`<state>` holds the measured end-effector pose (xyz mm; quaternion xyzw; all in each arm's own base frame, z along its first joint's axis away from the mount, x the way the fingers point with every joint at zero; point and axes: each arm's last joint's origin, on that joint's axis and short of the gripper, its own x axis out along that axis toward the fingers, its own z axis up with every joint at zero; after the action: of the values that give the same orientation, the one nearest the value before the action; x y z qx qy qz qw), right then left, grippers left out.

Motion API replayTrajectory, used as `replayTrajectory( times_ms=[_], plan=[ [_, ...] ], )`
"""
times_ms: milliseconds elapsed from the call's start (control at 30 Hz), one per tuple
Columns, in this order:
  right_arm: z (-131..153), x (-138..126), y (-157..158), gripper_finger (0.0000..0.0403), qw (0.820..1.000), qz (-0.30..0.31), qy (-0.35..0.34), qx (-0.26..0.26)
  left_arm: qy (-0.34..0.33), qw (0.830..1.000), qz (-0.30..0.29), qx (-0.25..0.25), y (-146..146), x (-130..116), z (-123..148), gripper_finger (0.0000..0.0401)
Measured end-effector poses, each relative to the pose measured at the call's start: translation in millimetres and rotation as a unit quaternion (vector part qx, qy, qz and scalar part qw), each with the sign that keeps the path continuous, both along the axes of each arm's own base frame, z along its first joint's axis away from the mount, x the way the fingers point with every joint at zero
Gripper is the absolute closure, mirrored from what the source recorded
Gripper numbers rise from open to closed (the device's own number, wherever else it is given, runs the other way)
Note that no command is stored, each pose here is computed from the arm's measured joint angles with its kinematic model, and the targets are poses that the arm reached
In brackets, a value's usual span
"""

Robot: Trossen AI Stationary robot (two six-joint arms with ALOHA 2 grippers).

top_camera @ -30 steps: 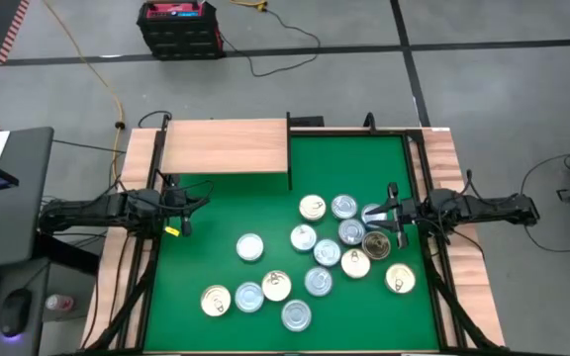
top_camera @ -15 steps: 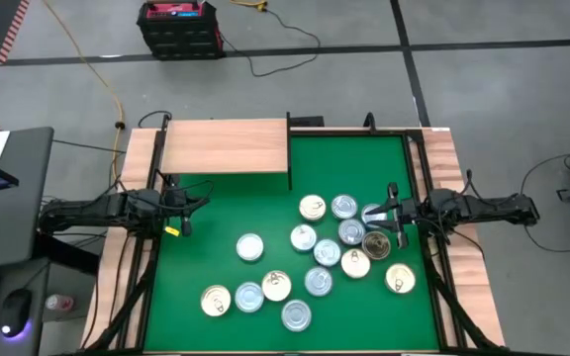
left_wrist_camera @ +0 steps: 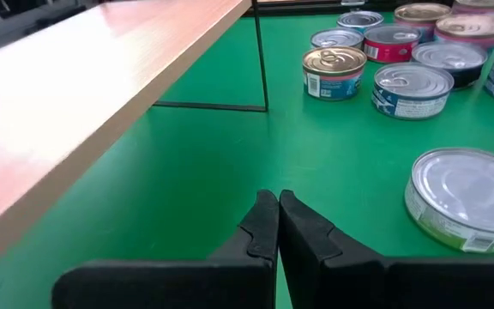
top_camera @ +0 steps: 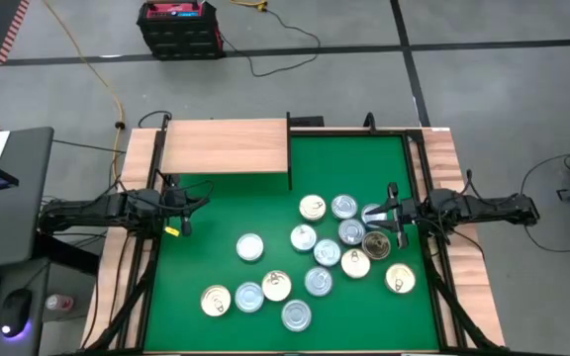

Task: Stack canned seafood by type on shelf

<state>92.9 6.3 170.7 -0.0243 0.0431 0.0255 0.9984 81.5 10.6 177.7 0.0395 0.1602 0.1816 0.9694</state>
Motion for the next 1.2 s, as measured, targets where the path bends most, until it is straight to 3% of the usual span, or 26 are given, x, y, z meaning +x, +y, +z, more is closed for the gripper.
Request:
replayTrajectory(
  times_ms=[167,300,433,633,700,800,1000,1100,1200],
  plan=[
    [0.1,0.0,0.0,0.0265,1.0,0.0,0.0,0.0,-0.05,0.999,-0.005,0.021,0.0,4.0,8.3,0.0396],
    [0.0,0.0,0.0,0.0265,1.0,0.0,0.0,0.0,-0.17,0.985,-0.001,0.001,0.0,5.4,30.3,0.0396],
    [0.1,0.0,0.0,0.0265,1.0,0.0,0.0,0.0,-0.236,0.971,0.001,0.044,0.2,3.8,46.4,0.0396],
    [0.4,0.1,0.0,0.0265,1.0,0.0,-0.002,0.0,-0.271,0.961,0.003,0.051,0.2,2.0,54.0,0.0396],
    [0.4,0.1,0.0,0.0265,1.0,0.0,-0.002,0.0,-0.285,0.958,-0.003,0.02,-0.1,2.0,54.5,0.0396],
    [0.5,0.1,0.0,0.0265,1.0,0.0,-0.003,-0.001,-0.327,0.942,-0.013,-0.067,-0.8,1.6,56.8,0.0396],
    [4.6,1.0,-0.6,0.0265,0.999,-0.005,-0.033,0.003,-0.42,0.88,-0.013,-0.221,-0.3,-1.9,65.9,0.0396],
    [21.0,-0.1,-0.8,0.0265,0.989,-0.003,-0.114,0.091,-0.454,0.856,0.011,-0.246,1.4,-4.5,69.7,0.0396],
    [41.6,-5.4,-3.0,0.0265,0.961,-0.009,-0.217,0.172,-0.465,0.842,0.026,-0.274,2.3,-4.6,69.2,0.0396]
  ],
)
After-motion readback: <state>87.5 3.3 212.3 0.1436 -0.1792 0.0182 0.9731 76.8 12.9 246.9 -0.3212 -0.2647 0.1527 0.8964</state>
